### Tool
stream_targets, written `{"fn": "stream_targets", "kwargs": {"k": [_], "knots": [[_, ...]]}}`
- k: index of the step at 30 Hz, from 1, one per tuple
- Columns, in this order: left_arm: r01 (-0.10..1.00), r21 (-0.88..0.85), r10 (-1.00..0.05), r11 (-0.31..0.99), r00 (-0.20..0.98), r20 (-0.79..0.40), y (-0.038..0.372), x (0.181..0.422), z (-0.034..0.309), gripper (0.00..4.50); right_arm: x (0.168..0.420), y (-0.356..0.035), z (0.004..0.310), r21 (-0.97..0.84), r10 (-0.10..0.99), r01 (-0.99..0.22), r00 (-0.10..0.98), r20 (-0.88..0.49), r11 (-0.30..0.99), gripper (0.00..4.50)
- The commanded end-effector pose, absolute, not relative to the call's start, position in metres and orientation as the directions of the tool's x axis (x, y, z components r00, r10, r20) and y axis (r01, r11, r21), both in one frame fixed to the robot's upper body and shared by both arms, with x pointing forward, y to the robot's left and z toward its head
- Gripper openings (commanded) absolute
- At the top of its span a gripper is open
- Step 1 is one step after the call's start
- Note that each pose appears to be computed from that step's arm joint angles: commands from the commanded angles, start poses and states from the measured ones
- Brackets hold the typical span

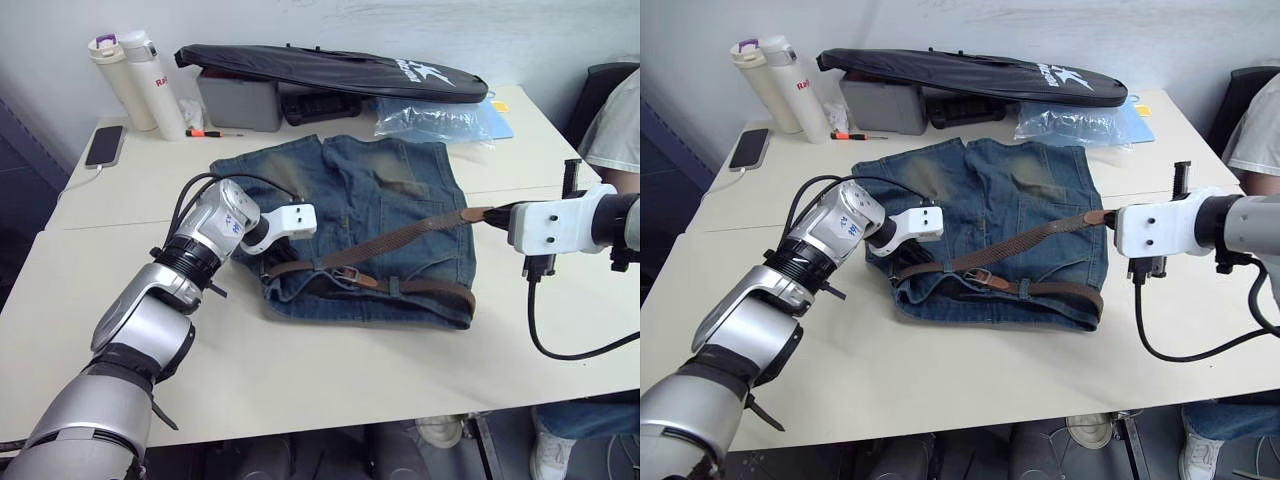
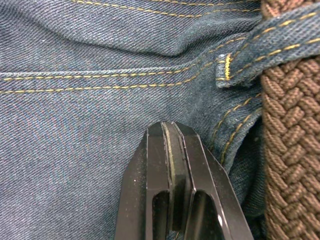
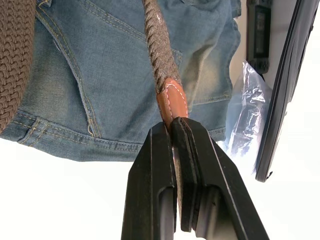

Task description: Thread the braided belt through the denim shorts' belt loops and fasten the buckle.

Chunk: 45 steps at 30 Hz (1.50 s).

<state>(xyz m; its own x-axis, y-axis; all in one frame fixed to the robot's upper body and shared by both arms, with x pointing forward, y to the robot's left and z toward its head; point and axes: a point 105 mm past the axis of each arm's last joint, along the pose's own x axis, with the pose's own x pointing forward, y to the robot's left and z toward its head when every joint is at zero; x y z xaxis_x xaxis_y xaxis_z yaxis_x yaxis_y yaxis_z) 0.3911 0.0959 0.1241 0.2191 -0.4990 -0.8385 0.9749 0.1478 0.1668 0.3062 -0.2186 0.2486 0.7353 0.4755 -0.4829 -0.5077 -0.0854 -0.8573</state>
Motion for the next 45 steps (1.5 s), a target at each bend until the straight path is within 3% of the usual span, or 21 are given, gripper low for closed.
{"fn": "stream_targets", "kwargs": {"k": [1,5,9,10,15,19,23,33,36,44,45], "knots": [[0.963,0.119,-0.474,0.242,0.224,-0.852,0.112,0.392,0.107,0.89,0.303,-0.198,0.257,-0.878,0.541,-0.469,0.717,-0.44,-0.094,0.0],[0.952,0.154,-0.568,0.266,0.283,-0.773,0.108,0.401,0.137,2.49,0.303,-0.188,0.255,-0.875,0.567,-0.474,0.697,-0.438,-0.093,0.0],[0.925,0.295,-0.676,0.238,0.376,-0.633,0.115,0.403,0.198,4.21,0.302,-0.177,0.256,-0.87,0.594,-0.485,0.677,-0.434,-0.083,0.0],[0.917,0.314,-0.721,0.245,0.389,-0.573,0.112,0.4,0.216,4.44,0.302,-0.174,0.255,-0.867,0.601,-0.492,0.672,-0.433,-0.075,0.0],[0.859,0.449,-0.841,0.245,0.419,-0.342,0.087,0.382,0.256,4.44,0.307,-0.167,0.254,-0.837,0.611,-0.547,0.672,-0.419,0.027,0.0],[0.894,0.413,-0.868,0.176,0.339,-0.364,0.063,0.355,0.242,4.44,0.311,-0.163,0.255,-0.812,0.611,-0.578,0.674,-0.415,0.086,0.0],[0.869,0.44,-0.871,0.226,0.383,-0.309,0.027,0.346,0.235,4.44,0.313,-0.159,0.257,-0.788,0.61,-0.6,0.677,-0.411,0.135,0.0],[0.801,0.513,-0.818,0.308,0.498,-0.288,0.007,0.36,0.222,4.44,0.312,-0.155,0.26,-0.78,0.605,-0.602,0.69,-0.398,0.172,0.0],[0.784,0.52,-0.807,0.338,0.526,-0.268,0.009,0.367,0.224,3.65,0.311,-0.156,0.26,-0.78,0.596,-0.599,0.697,-0.399,0.178,0.0],[0.787,0.546,-0.846,0.287,0.475,-0.242,-0.007,0.361,0.224,0.05,0.31,-0.152,0.259,-0.769,0.607,-0.608,0.692,-0.391,0.198,0.0],[0.789,0.544,-0.848,0.284,0.471,-0.241,-0.008,0.361,0.224,0.05,0.31,-0.151,0.258,-0.767,0.609,-0.609,0.692,-0.389,0.202,0.0]]}}
